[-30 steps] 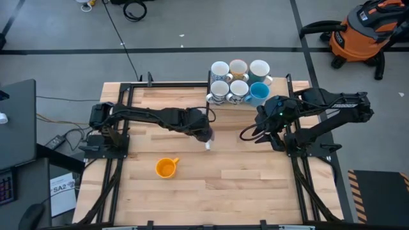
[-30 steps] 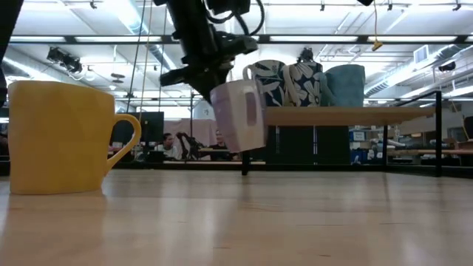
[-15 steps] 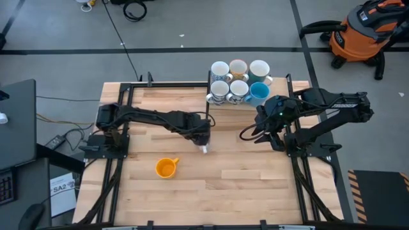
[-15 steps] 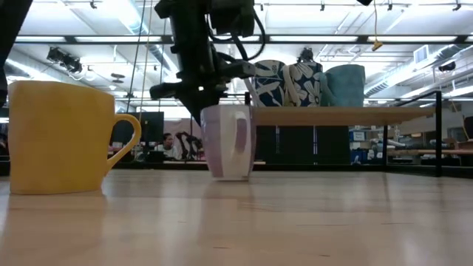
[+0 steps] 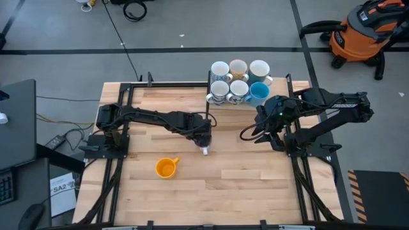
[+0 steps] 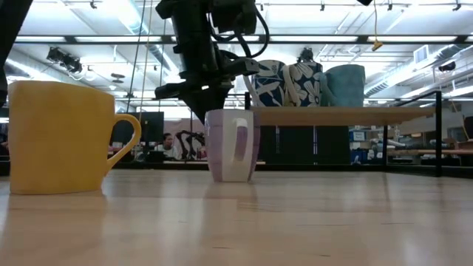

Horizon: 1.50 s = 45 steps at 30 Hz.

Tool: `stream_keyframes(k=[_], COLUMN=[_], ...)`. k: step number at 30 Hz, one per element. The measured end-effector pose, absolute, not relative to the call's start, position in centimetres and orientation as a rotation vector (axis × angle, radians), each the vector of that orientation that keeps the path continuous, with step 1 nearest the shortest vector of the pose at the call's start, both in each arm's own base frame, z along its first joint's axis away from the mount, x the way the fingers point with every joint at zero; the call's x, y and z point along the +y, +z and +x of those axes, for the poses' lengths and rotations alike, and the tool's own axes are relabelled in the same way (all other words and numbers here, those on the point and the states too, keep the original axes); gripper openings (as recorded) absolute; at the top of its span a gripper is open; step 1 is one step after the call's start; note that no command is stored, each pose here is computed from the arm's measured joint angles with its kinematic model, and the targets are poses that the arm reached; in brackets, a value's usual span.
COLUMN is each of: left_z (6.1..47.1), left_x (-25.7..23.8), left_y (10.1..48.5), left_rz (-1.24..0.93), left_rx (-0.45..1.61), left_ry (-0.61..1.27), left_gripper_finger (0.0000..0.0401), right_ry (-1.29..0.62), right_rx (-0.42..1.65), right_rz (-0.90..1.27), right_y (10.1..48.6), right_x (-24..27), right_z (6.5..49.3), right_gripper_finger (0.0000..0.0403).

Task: Place coffee mugs
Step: Put the purple mug on the shelf

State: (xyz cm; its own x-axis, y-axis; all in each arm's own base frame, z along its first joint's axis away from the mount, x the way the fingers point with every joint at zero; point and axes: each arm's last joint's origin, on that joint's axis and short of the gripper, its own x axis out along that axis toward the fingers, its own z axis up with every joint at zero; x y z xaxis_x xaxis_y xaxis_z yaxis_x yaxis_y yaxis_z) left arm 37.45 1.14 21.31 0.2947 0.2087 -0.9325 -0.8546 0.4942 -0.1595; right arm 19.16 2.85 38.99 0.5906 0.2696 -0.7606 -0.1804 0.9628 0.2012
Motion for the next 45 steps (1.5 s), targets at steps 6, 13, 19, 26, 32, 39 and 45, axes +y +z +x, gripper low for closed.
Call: stream_keyframes(k=[6,13,19,26,32,39,45], left_z=[37.5,37.6,37.2,35.9,33.7,30.5,29.1], left_x=[1.2,1.1,1.0,1.2,1.2,-0.4,-1.6], left_y=[21.3,21.4,22.2,24.9,27.9,30.8,32.2], left_rz=[-0.763,-0.779,-0.78,-0.725,-0.566,-0.261,-0.234], left_rx=[1.025,1.022,1.038,1.006,1.028,1.123,1.099], left_ry=[0.807,0.793,0.741,0.673,0.556,0.29,0.244], left_gripper_finger=[0.0099,0.0113,0.0114,0.0114,0.0114,0.0114,0.0114], right_ry=[0.263,0.263,0.27,0.268,0.248,0.145,-0.018], right_rx=[0.902,0.902,0.902,0.883,0.81,0.677,0.683], right_rz=[0.106,0.106,0.111,0.12,0.162,0.252,0.363], right_y=[39.0,39.0,39.0,39.1,39.4,39.2,37.2], right_x=[2.9,2.9,2.9,2.9,3.0,3.3,3.4], right_z=[19.2,19.2,19.2,19.3,20.6,24.5,28.2], right_gripper_finger=[0.0158,0.0158,0.0157,0.0157,0.0157,0.0156,0.0156])
